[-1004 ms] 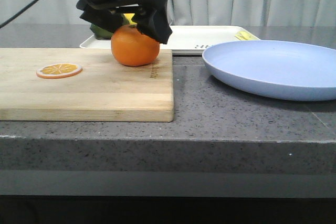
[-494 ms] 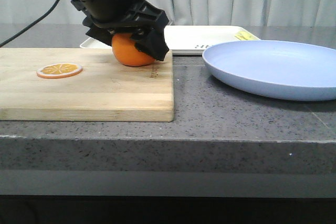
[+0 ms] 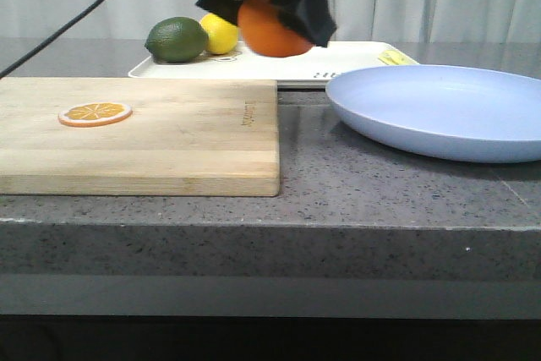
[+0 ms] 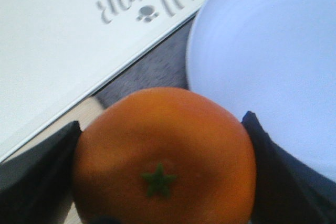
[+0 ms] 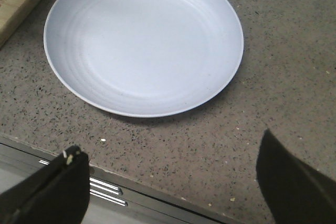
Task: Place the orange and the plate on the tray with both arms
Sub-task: 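Close the left gripper on the orange and lift it, then carry the orange over the blue plate, lower and release it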
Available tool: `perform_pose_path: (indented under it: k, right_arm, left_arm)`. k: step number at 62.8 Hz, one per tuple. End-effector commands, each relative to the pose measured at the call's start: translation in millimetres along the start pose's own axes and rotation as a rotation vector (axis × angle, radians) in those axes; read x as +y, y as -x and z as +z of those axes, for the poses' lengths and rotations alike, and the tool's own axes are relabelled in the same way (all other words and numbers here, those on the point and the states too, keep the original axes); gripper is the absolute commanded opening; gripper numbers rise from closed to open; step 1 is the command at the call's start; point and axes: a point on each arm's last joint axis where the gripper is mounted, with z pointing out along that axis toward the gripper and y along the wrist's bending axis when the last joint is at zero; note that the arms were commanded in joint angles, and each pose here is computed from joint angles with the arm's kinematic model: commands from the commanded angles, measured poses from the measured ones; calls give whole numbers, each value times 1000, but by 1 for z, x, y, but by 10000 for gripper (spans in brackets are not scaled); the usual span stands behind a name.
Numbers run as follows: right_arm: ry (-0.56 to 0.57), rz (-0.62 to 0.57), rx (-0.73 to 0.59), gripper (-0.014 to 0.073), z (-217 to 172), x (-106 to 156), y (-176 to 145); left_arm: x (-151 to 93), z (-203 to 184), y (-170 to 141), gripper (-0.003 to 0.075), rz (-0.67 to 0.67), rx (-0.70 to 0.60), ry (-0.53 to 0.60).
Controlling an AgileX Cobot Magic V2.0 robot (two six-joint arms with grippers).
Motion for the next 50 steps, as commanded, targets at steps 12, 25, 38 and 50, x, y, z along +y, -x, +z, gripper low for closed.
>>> perform_pose_path:
  k: [12,25,38,50]
  right_arm:
    - [-4,-5,-75,648,-4,-1,12]
    - [-4,-5,-75,648,-4,-1,12]
    - [-4,-5,-75,648,-4,-1,12]
    - [-4,-5,-75,648,-4,-1,12]
  left_arm:
    - [-48,-5,48,421,60,-200,-82]
    - [-78,26,59,421,93,-210,-129]
    - [-93,52,63,426,105,-216,-147]
    - [-95,63,61,554,87,-203,-159]
